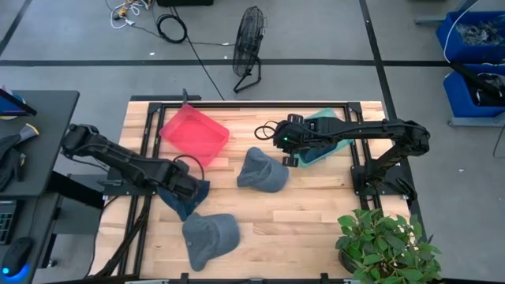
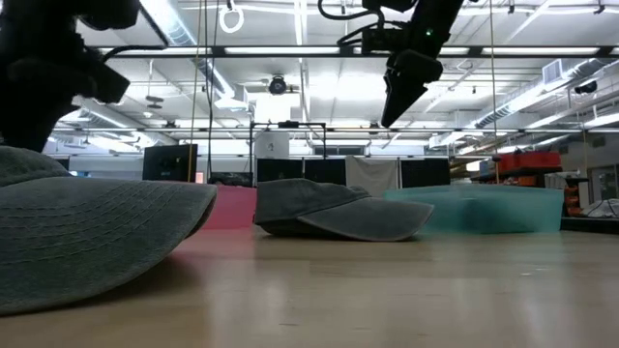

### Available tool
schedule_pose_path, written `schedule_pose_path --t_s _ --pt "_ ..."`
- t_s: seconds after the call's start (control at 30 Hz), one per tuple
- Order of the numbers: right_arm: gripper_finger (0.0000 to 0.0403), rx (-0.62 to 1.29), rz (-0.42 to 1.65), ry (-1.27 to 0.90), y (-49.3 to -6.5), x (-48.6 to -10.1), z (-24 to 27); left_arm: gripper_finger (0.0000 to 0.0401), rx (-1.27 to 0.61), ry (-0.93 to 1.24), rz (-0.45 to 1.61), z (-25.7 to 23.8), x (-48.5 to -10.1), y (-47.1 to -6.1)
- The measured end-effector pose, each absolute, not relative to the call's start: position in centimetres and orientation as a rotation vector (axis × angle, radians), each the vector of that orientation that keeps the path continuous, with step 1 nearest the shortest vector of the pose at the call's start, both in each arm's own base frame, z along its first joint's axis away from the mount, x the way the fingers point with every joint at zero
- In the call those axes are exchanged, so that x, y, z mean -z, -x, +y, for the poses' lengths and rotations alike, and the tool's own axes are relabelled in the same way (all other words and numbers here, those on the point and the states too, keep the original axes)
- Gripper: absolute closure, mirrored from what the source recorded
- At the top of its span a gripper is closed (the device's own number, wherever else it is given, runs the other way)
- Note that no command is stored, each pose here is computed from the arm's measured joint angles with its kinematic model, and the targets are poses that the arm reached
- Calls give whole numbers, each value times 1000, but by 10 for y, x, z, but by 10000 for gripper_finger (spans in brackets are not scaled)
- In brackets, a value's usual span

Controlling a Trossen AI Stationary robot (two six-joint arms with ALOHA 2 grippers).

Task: Pick & Place hat
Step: Put the blue cap into the green bin

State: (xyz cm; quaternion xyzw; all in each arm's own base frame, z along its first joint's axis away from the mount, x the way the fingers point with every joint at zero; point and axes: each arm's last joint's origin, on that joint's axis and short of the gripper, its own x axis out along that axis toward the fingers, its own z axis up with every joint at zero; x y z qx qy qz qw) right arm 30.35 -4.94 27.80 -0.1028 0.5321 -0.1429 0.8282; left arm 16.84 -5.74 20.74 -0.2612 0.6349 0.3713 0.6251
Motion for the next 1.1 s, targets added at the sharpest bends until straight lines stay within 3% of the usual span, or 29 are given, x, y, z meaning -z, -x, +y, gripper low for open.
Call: schedule_pose_path --t_s 0.27,0.47,0.6,0.8,0.93,1.1 --pt "310 307 1110 217 -305 -279 -50 220 -785 641 1347 -72 -206 -175" --pt "304 311 1083 216 -307 -280 -50 220 -866 659 1354 -73 -207 -169" --pt "285 306 1081 225 -308 -280 -50 220 -886 662 1364 -73 -199 -165" --pt "246 306 1077 226 -308 -280 -50 224 -748 596 1414 -72 -176 -162" --pt "228 319 1039 211 -311 -282 -50 254 -718 491 1421 -70 -175 -160" --pt "222 322 983 216 -316 -285 -51 340 -678 433 1430 -67 -177 -162"
